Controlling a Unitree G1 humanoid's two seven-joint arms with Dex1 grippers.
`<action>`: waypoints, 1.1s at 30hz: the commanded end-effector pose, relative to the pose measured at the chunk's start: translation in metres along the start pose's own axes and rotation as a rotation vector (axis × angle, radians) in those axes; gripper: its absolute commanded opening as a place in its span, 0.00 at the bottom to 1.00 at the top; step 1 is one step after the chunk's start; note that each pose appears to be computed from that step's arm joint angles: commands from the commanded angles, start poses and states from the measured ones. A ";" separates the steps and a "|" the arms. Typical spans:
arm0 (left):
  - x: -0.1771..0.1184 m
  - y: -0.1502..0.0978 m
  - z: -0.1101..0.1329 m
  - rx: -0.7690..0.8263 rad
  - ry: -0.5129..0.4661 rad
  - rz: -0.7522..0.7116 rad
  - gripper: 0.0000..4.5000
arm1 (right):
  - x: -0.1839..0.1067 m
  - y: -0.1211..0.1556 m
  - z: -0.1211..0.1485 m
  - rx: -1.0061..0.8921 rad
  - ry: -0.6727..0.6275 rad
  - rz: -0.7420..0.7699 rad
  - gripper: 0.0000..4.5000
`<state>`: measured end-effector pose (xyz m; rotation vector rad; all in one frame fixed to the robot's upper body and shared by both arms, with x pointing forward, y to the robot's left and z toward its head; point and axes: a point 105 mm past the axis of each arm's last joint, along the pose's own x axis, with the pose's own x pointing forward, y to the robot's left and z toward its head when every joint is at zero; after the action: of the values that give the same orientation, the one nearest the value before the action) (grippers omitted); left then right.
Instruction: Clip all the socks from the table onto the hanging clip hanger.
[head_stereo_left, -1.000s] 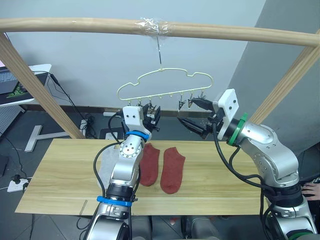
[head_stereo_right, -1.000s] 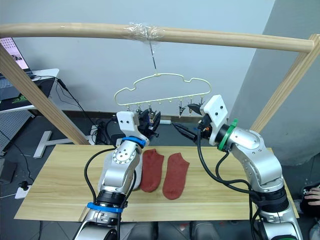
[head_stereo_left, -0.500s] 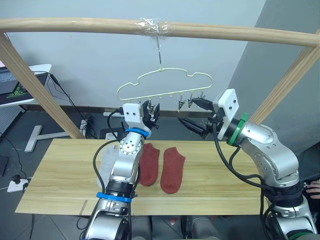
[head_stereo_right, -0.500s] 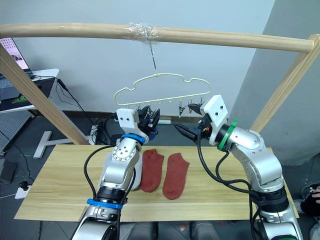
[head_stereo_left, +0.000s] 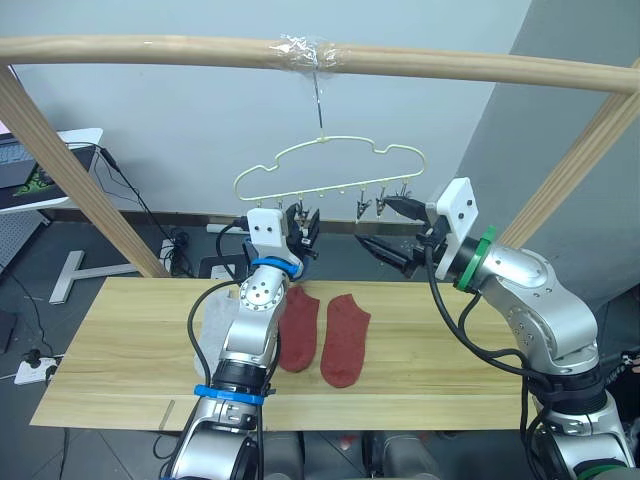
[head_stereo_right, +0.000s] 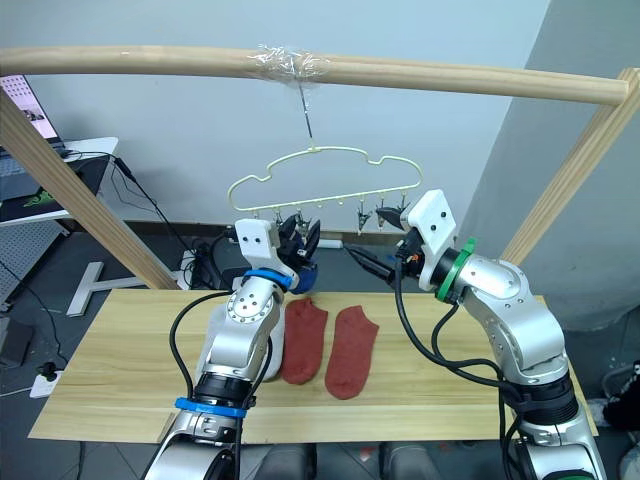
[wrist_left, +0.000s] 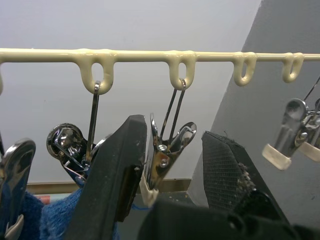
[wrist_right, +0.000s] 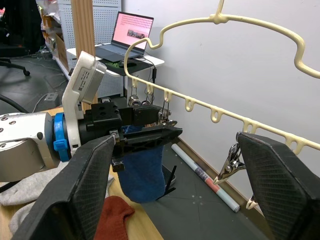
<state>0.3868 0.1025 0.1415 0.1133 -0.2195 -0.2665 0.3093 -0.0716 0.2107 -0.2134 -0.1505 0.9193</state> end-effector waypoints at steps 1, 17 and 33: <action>0.004 -0.001 0.020 0.006 -0.079 -0.003 0.38 | -0.003 0.003 0.017 -0.044 -0.054 0.006 0.91; 0.000 0.000 0.017 -0.026 -0.065 -0.018 0.02 | 0.002 0.008 -0.007 -0.036 0.022 0.003 0.91; -0.011 0.026 0.013 -0.018 -0.031 -0.011 0.02 | 0.039 0.062 -0.197 0.149 0.490 -0.041 0.91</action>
<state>0.3822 0.1295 0.1462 0.0814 -0.2161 -0.2851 0.3206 -0.0288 0.0001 -0.2754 0.4101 0.8135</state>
